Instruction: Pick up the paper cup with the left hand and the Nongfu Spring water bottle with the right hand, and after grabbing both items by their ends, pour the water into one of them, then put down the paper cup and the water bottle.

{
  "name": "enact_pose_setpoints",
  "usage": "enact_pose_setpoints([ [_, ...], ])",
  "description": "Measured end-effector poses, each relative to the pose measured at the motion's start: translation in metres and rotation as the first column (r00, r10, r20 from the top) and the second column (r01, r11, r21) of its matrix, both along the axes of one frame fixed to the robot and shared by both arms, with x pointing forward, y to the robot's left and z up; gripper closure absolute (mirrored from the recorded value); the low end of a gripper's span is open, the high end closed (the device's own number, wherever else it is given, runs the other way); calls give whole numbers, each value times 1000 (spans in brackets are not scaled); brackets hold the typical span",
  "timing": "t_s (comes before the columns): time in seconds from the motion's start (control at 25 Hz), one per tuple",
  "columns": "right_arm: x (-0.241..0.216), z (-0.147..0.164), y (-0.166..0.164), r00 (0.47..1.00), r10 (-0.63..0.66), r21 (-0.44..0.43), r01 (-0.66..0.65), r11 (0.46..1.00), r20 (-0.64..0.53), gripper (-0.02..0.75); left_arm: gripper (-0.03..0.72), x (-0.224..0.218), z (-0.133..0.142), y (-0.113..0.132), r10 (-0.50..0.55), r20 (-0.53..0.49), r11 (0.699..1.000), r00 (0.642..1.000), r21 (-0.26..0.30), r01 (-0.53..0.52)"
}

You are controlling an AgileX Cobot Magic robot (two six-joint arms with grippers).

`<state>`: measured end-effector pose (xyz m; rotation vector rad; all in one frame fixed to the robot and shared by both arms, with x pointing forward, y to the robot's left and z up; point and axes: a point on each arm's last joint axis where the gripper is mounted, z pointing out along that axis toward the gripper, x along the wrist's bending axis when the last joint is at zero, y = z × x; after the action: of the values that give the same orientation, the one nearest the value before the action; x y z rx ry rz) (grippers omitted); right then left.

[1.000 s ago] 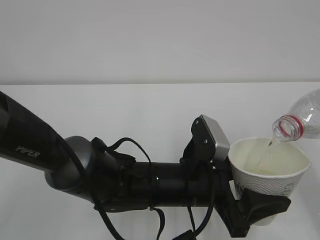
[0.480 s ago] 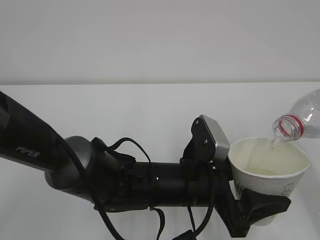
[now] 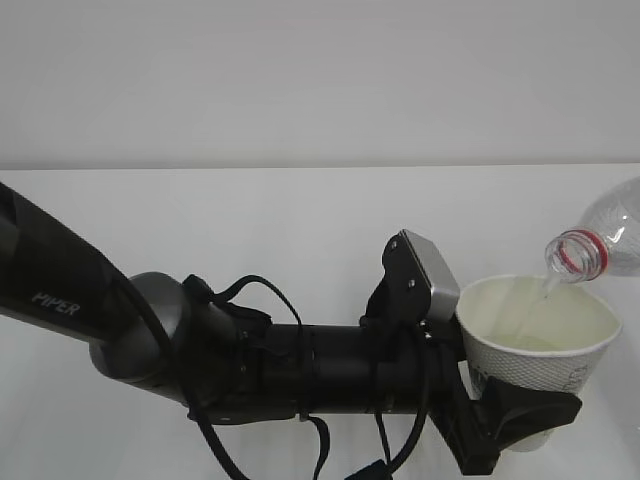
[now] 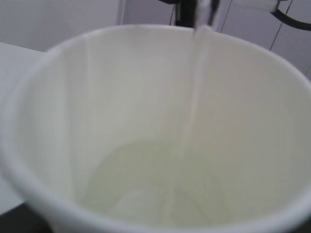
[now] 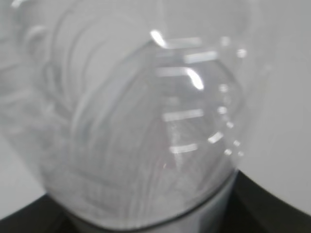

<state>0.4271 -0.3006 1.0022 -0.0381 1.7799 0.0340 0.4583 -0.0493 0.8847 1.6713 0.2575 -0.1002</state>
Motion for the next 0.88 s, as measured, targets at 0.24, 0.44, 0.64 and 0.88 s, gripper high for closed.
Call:
enact_pose_setpoints([
  [0.24, 0, 0, 0, 1000, 1, -4, -1, 1000, 0, 289, 144, 0, 0, 0, 0, 0, 1000, 1000, 0, 0],
  [0.44, 0, 0, 0, 1000, 2, -8, -2, 1000, 0, 289, 144, 0, 0, 0, 0, 0, 1000, 1000, 0, 0],
  [0.64, 0, 0, 0, 1000, 2, -9, -2, 1000, 0, 289, 144, 0, 0, 0, 0, 0, 1000, 1000, 0, 0],
  [0.88, 0, 0, 0, 1000, 1, -9, -1, 1000, 2, 289, 144, 0, 0, 0, 0, 0, 1000, 1000, 0, 0],
])
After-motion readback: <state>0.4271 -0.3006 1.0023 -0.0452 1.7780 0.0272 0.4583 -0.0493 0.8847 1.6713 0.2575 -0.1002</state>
